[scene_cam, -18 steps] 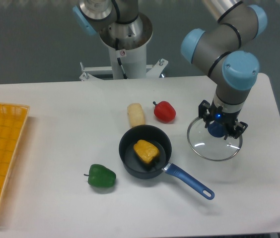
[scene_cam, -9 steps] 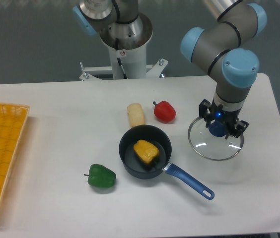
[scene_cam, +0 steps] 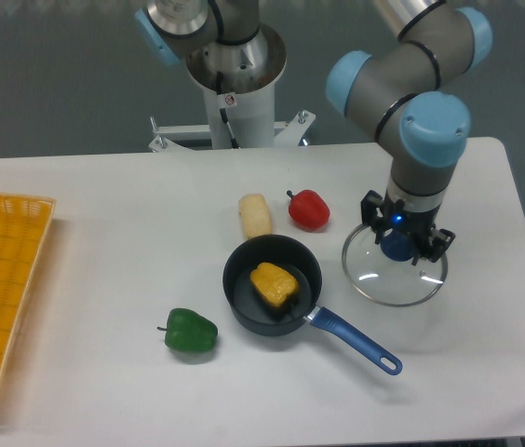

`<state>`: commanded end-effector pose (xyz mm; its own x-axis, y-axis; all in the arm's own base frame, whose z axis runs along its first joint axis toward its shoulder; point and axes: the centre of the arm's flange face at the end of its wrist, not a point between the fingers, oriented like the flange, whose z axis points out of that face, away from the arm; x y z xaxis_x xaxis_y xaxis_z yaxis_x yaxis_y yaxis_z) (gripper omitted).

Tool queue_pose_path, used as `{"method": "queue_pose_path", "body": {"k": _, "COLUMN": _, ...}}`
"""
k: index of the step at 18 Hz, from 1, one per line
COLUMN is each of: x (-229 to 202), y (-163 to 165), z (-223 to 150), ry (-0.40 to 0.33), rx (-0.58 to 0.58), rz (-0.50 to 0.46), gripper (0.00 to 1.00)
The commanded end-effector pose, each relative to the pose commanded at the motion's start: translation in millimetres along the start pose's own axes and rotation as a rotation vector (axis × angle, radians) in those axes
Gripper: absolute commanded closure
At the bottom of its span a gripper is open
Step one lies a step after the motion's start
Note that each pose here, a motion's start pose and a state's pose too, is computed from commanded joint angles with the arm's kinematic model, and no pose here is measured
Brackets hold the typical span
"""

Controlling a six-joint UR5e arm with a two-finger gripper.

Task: Close the pot lid
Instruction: 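Carry the glass lid over the dark pan and lower it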

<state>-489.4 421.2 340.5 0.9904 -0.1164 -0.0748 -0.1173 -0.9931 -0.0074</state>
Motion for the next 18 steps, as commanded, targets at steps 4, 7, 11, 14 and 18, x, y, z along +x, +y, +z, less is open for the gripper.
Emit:
{"method": "queue_pose_path", "body": {"k": 4, "x": 20.6, "y": -21.1, "z": -7.0, "ry": 0.000, "rx": 0.000, "rz": 0.020, "gripper": 0.44}}
{"method": "queue_pose_path", "body": {"k": 7, "x": 36.8, "y": -41.0, "z": -5.5, "ry": 0.006, "rx": 0.000, "rz": -0.018, "gripper": 0.44}}
{"method": "queue_pose_path", "body": {"k": 11, "x": 61.9, "y": -65.8, "z": 2.9, "ry": 0.013, "rx": -0.013, "rz": -0.041, "gripper": 0.44}}
{"method": "queue_pose_path", "body": {"k": 14, "x": 78.5, "y": -80.5, "z": 0.2, "ry": 0.001, "rx": -0.034, "rz": -0.026, "gripper": 0.44}}
{"method": "queue_pose_path", "body": {"k": 18, "x": 102.1, "y": -94.2, "z": 0.4, "ry": 0.001, "rx": -0.046, "rz": -0.014, "gripper": 0.44}}
